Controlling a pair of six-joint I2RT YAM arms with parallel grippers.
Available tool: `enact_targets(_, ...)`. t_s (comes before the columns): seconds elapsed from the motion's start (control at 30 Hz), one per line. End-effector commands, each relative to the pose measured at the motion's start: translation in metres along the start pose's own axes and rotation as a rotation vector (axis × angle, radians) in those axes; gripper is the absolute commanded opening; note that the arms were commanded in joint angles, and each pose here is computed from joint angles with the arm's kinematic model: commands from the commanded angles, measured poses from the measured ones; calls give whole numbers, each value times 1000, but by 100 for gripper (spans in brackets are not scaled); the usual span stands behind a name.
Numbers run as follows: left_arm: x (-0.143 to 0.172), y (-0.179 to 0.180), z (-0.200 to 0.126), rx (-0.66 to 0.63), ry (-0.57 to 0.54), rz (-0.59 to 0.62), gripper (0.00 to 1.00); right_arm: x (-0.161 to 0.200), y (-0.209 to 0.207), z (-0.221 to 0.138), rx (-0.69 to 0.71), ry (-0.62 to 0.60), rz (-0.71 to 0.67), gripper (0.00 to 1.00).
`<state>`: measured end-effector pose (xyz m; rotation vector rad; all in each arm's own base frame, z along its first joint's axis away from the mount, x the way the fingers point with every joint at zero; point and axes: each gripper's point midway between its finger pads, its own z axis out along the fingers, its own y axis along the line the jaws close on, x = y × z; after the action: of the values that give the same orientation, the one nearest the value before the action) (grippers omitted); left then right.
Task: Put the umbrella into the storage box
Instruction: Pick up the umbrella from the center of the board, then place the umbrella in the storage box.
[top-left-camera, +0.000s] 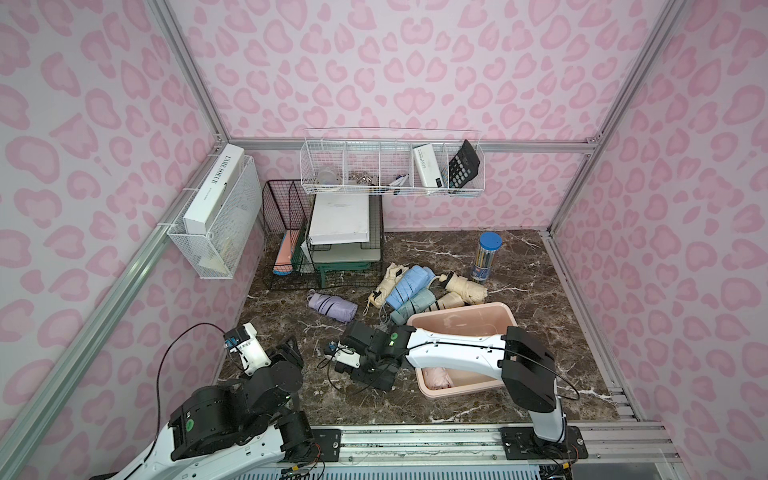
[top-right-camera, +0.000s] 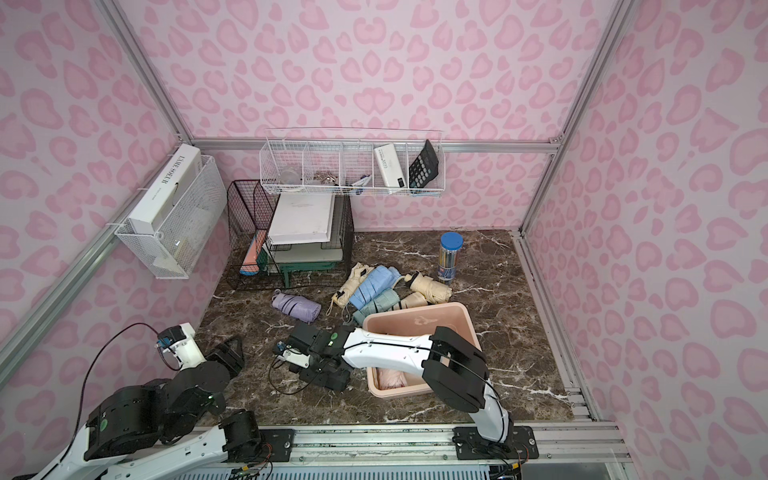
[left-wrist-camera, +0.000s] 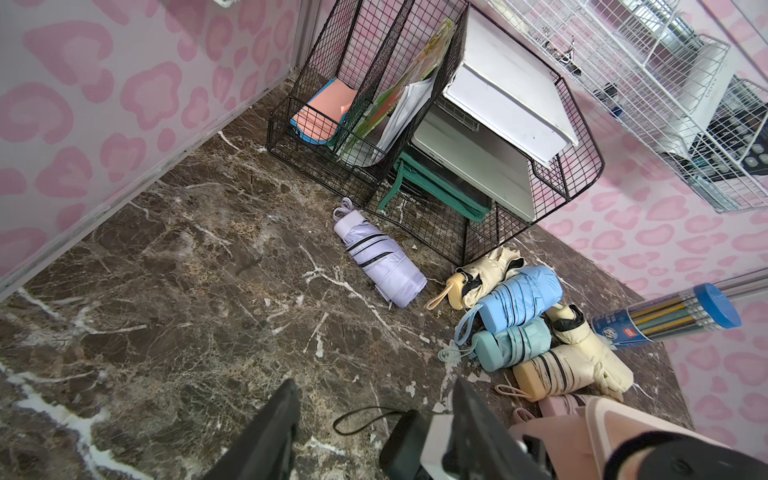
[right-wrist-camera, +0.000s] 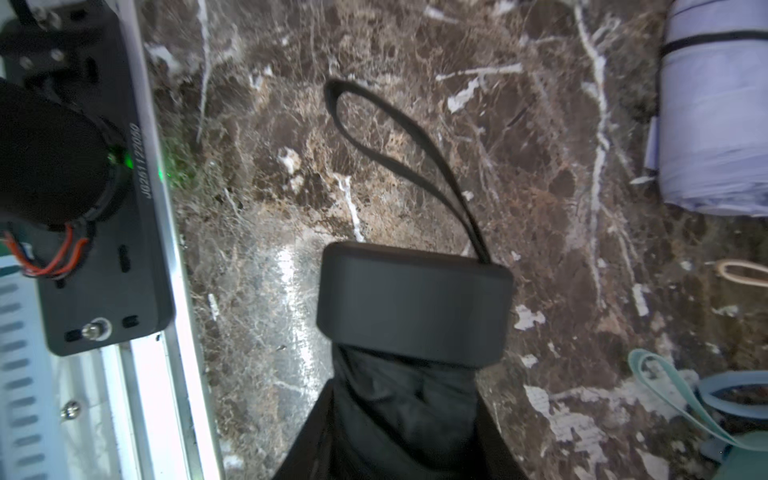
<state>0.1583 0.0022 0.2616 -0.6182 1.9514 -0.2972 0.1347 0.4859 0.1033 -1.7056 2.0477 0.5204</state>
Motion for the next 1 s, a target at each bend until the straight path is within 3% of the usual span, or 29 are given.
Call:
enact_targets(0.0,-7,-7,-2,18,-24,2,60,-28,1,-32,-15,-140,61,16)
enact_targets(0.3,-8,-30,1,64,-23,12,61,-15,-14,-110,48,-258,208,15)
enact_targets(0.53,12,-67,13,129,28,18,62,-1,-45,-174,151,-384,388,15)
enact_targets(0.73,51,-114,28,207,157,20,64,37,-77,-208,226,-410,579,15)
enact_targets(0.97,110,-168,38,312,372,61,67,110,-106,-214,320,-339,812,15)
